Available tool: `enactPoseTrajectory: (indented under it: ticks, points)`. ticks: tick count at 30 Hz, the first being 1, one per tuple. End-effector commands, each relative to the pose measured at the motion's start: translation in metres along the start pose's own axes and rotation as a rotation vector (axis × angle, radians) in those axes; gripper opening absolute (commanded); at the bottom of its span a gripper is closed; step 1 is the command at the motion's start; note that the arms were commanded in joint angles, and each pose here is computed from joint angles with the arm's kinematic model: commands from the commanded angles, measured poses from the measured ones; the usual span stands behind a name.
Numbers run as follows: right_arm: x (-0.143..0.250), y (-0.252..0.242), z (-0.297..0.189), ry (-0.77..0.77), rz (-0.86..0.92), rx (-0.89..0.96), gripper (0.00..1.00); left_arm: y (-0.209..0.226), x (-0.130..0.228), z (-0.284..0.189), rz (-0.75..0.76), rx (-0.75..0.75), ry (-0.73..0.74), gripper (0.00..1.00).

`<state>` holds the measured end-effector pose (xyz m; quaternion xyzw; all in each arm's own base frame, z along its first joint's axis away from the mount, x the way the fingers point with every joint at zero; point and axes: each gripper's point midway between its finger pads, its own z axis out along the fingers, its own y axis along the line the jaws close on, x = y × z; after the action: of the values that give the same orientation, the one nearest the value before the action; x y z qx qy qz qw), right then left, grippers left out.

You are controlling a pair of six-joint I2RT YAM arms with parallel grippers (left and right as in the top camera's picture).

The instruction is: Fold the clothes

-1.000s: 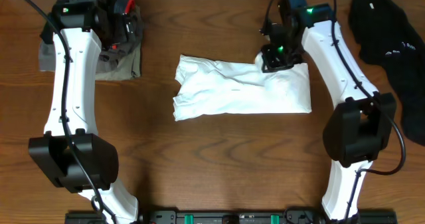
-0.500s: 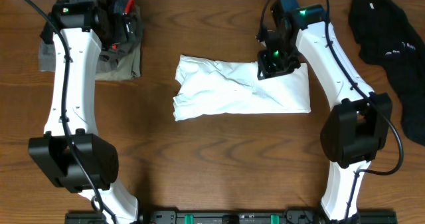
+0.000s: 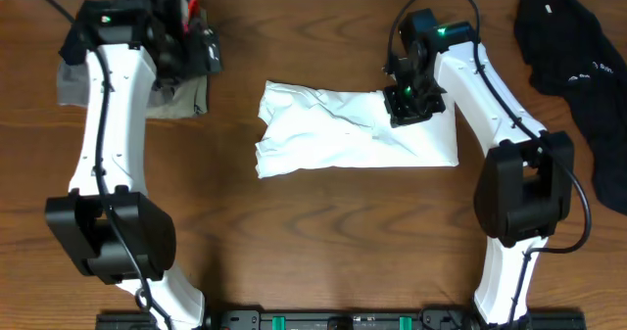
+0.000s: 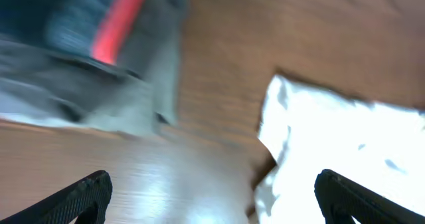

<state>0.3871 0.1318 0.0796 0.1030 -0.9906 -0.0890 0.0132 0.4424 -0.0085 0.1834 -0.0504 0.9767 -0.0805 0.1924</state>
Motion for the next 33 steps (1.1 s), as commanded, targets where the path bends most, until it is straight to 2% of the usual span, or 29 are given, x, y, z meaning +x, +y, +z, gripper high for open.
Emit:
enactPoseTrajectory:
  ticks: [1, 6, 14, 25, 33]
  points:
    - [-0.01, -0.015, -0.028, -0.072, 0.039, 0.014, 0.24, -0.023, 0.031, 0.029, 0.1, 0.131, 0.111, 0.98]
    - [-0.009, -0.025, -0.039, -0.09, 0.06, 0.014, 0.29, -0.049, 0.062, 0.058, 0.222, 0.349, 0.18, 0.98]
    - [-0.007, -0.027, -0.041, -0.086, 0.066, 0.015, 0.32, -0.058, 0.087, 0.099, 0.282, 0.49, 0.257, 0.98]
    - [-0.006, -0.027, -0.041, -0.083, 0.068, 0.015, 0.32, -0.062, 0.106, 0.134, 0.28, 0.526, 0.333, 0.98]
    - [-0.007, -0.028, -0.041, -0.083, 0.068, 0.018, 0.33, -0.086, 0.113, 0.142, 0.344, 0.543, 0.343, 0.98]
